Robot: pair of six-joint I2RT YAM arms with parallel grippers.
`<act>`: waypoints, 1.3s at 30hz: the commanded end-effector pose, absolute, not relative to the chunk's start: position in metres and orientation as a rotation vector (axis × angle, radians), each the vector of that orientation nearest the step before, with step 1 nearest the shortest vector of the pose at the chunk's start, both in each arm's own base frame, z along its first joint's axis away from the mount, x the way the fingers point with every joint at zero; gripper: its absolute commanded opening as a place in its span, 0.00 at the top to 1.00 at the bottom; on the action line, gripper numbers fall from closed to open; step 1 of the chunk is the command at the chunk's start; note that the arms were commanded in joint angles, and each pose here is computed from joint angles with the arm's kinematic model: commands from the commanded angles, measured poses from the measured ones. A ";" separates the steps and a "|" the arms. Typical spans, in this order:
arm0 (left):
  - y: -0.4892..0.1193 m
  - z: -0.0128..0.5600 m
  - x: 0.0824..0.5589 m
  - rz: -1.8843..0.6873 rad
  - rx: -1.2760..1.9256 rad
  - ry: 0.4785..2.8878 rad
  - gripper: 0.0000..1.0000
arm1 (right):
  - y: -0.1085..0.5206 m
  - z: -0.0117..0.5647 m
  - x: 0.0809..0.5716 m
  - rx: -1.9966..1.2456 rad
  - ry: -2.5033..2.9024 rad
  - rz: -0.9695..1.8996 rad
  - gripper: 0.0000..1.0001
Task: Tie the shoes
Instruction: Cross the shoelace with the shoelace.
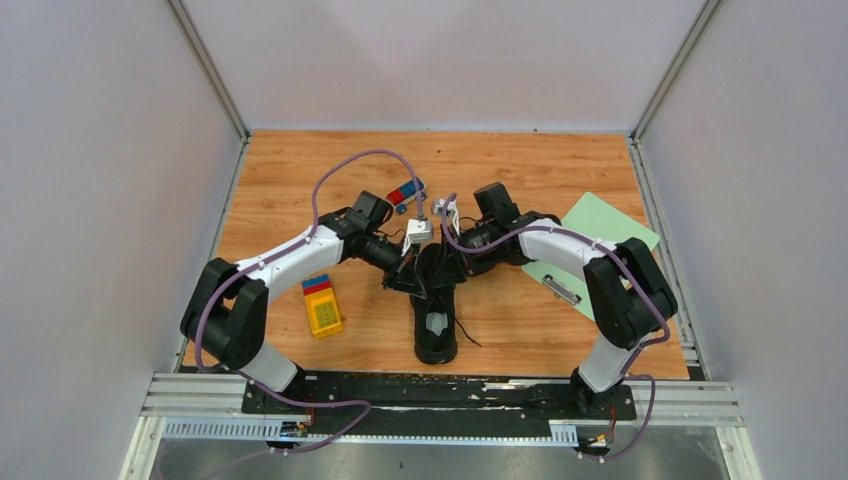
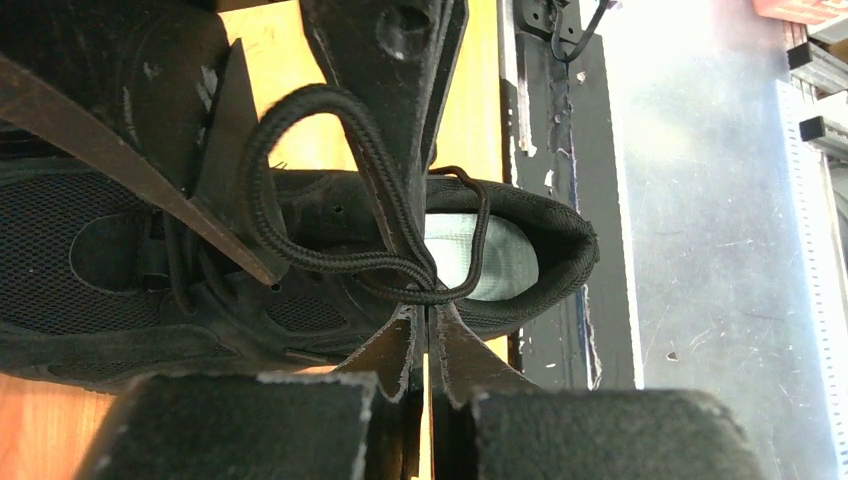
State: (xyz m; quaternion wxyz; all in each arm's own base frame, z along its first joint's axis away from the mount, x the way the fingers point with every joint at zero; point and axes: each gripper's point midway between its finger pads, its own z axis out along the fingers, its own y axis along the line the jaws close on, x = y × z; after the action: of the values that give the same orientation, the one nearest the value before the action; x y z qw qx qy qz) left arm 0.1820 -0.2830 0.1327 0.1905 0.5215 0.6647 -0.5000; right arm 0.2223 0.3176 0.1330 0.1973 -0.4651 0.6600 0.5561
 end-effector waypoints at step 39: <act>-0.286 0.147 0.202 -1.384 1.291 1.898 1.00 | 0.314 0.150 0.209 -1.295 1.802 1.696 0.92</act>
State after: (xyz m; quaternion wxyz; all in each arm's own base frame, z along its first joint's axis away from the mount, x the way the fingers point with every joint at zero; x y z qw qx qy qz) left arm 0.2016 -0.2800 0.1230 0.2039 0.4701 0.7153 -0.4752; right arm 0.2093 0.3151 0.1366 0.1622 -0.4515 0.6462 0.5935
